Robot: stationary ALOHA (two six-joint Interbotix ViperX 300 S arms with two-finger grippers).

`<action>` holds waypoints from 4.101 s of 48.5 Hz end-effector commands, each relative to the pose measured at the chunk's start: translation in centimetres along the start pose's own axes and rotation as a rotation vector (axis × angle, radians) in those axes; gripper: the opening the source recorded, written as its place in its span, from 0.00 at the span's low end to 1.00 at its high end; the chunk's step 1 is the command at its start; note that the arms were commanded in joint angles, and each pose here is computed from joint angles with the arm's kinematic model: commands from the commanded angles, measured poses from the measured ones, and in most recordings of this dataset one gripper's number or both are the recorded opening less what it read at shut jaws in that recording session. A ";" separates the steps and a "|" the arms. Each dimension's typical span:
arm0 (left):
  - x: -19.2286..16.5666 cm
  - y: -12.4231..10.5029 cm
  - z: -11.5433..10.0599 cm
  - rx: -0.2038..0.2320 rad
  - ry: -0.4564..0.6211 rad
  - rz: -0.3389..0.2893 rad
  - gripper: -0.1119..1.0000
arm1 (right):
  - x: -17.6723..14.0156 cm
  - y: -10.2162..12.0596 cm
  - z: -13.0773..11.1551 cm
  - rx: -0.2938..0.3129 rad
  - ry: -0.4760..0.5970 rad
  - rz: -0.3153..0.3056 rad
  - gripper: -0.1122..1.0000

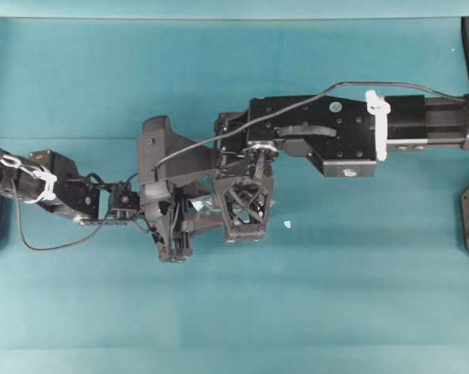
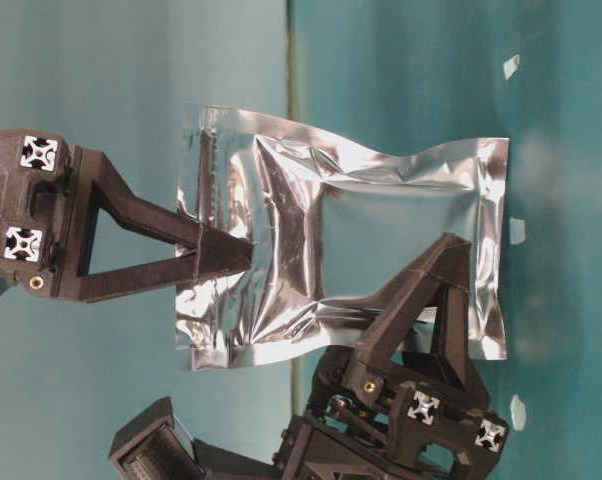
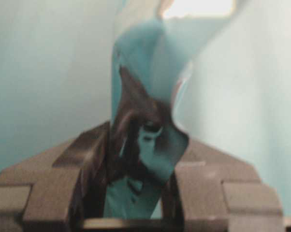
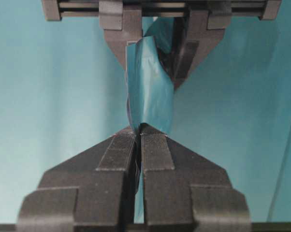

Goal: Hand over the silver zip bag and make it stand upright.

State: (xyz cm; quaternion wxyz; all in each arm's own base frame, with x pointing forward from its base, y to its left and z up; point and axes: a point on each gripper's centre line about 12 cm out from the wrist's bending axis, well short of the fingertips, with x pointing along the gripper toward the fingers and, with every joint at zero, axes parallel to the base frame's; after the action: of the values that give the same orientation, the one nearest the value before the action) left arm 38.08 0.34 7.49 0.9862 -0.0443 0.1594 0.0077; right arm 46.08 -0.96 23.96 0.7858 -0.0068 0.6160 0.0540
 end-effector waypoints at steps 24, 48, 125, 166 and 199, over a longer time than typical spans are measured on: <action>0.0 -0.3 -0.1 0.009 0.015 -0.008 0.31 | -1.2 1.0 0.6 -0.029 -0.046 -0.002 0.95; 0.1 -0.3 -0.1 0.044 0.017 -0.008 0.31 | -2.3 0.0 0.5 -0.017 -0.076 -0.048 0.98; -0.2 -0.4 0.0 0.051 0.036 -0.009 0.31 | -12.7 3.3 -9.5 0.083 -0.685 -0.069 0.97; -0.3 -0.4 0.2 0.067 0.041 -0.011 0.31 | -14.0 4.0 -12.9 0.115 -0.807 -0.038 0.97; -0.4 -0.5 0.3 0.068 0.038 -0.013 0.31 | -11.3 3.9 -14.6 0.138 -0.642 -0.038 0.97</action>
State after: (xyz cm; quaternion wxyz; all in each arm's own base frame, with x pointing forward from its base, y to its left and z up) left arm 37.67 0.02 7.40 0.9823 -0.0134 0.1869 -0.0020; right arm 29.18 0.90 31.46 0.9425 0.0470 0.3308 -0.0010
